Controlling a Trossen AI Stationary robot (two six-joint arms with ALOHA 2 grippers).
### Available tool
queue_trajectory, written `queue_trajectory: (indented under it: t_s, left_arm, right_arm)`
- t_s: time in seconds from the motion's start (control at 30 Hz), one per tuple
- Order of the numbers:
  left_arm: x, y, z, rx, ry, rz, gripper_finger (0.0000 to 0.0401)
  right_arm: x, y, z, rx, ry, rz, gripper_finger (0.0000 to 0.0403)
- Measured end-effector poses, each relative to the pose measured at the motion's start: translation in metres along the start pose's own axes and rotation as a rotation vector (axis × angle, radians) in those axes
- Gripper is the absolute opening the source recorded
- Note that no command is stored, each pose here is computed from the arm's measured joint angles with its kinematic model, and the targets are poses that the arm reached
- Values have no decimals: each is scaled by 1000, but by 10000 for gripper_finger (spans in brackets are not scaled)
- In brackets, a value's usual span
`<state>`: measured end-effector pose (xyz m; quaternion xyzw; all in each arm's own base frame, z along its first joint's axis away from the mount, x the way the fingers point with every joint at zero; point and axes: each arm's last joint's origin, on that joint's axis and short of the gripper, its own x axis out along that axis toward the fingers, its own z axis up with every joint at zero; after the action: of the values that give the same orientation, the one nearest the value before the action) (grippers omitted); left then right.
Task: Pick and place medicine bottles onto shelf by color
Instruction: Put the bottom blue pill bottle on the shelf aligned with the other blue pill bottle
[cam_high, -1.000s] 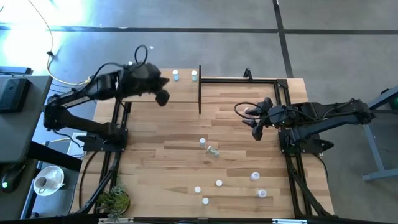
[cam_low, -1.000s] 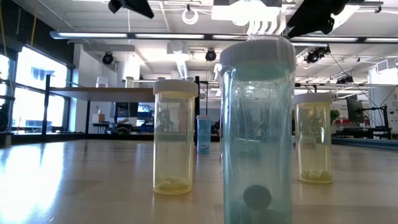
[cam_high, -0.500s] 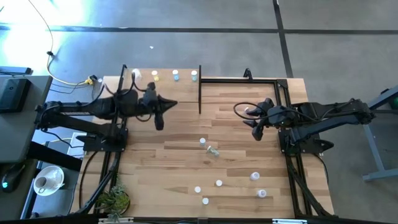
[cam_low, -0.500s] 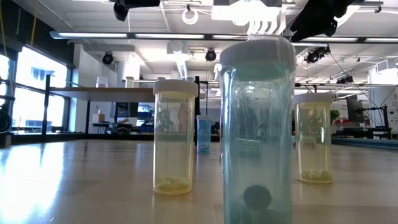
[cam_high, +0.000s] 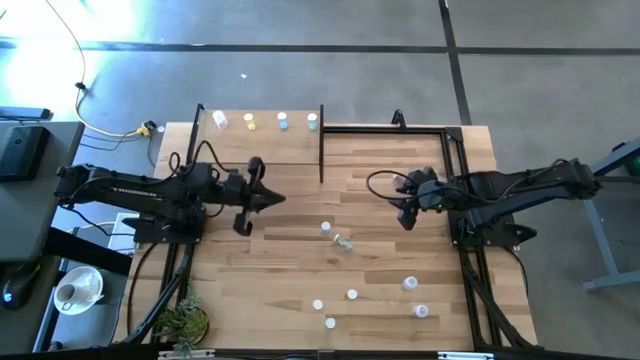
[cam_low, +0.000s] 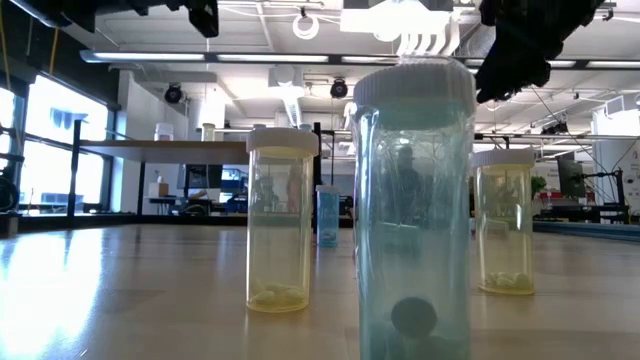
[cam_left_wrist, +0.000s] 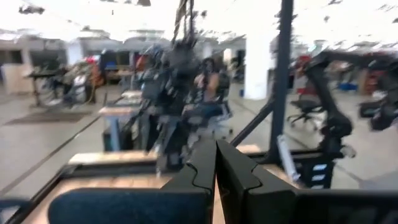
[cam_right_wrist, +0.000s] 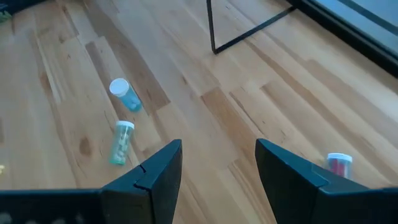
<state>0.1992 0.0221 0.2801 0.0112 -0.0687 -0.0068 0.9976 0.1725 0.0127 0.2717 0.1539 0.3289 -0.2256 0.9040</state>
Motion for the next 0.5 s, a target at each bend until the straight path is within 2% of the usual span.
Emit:
queue_trajectory:
  t_s: [0.17,0.3,0.5]
  left_arm:
    - [-3,-3,5,-20,-29,-69,0]
    - [-3,-5,4,-56,-18,-123,1]
    - [1,-8,-1,-83,10,-138,3]
  right_arm:
    - [14,1,-10,24,-35,26,195]
    - [26,5,-21,26,-82,98,195]
    - [42,16,-38,-64,-170,215,195]
